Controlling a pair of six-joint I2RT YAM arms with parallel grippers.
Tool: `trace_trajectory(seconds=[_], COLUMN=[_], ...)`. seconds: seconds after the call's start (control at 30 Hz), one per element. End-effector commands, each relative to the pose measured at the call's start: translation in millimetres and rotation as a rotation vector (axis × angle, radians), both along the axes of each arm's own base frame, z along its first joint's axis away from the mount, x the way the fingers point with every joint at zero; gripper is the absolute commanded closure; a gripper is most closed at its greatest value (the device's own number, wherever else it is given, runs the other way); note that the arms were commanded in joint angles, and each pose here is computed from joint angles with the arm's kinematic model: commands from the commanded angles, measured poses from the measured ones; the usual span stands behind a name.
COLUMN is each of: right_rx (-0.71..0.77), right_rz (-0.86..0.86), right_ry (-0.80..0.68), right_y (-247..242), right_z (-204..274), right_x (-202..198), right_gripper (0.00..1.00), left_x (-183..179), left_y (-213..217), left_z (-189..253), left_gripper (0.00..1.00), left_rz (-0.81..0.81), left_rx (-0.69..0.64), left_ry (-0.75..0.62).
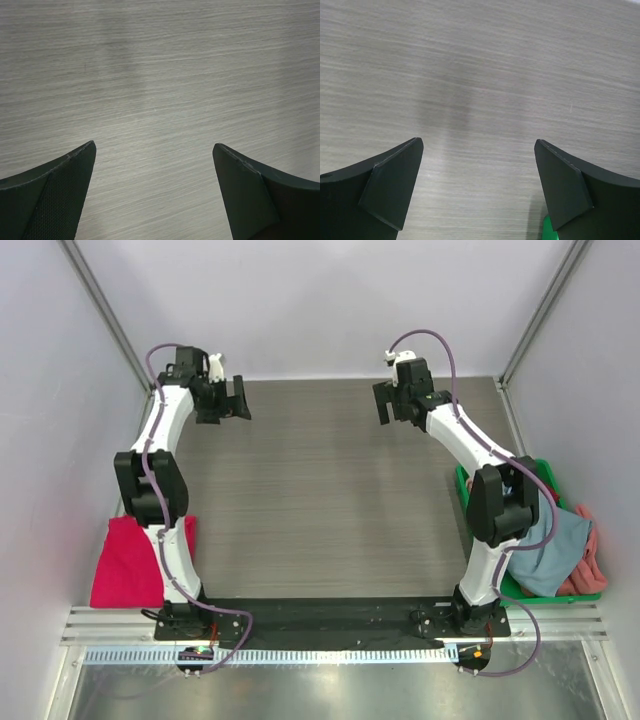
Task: Fold and stack the t-shirts
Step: Grab the tshirt from the pile
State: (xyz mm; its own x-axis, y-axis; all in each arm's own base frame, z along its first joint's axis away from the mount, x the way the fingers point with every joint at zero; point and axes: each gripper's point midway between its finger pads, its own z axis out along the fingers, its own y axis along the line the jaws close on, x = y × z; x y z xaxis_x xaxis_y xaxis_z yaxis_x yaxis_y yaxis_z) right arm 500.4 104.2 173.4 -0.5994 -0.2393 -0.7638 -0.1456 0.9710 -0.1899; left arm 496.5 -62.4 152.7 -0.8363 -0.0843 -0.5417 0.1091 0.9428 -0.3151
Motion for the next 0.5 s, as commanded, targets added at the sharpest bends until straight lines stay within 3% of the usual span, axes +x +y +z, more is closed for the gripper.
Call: trace_trajectory(seconds=[0.0,0.13,0.23,0.4,0.47], right_rx=[-0.086,-0.225,-0.237,-0.332,-0.377], right_rz=[-0.024,0.004,-0.053,-0.095,-0.147], right_ry=[-0.098,-0.165,-0.146,0.037,0.091], right_y=[-11,-35,-67,-116,-142], right_z=[42,91,109,99,98], right_x=[15,14,8,-38,-62], right_gripper=[0.00,0.00,0.01,0.10,0.12], left_x=[15,18,21,14,16], left_y=[-14,-11,-26,-53,-46], left_z=[24,23,24,1,-11], left_gripper=[0.00,0.00,0.00,0.00,0.06], left_rz=[-0.037,-0.139,-0.173,-0.240,-0.224], left_rx=[0.005,0.256,0.183,0.038,0.085], left_ry=[-0.081,-0.129,-0.139,-0.068,-0.046])
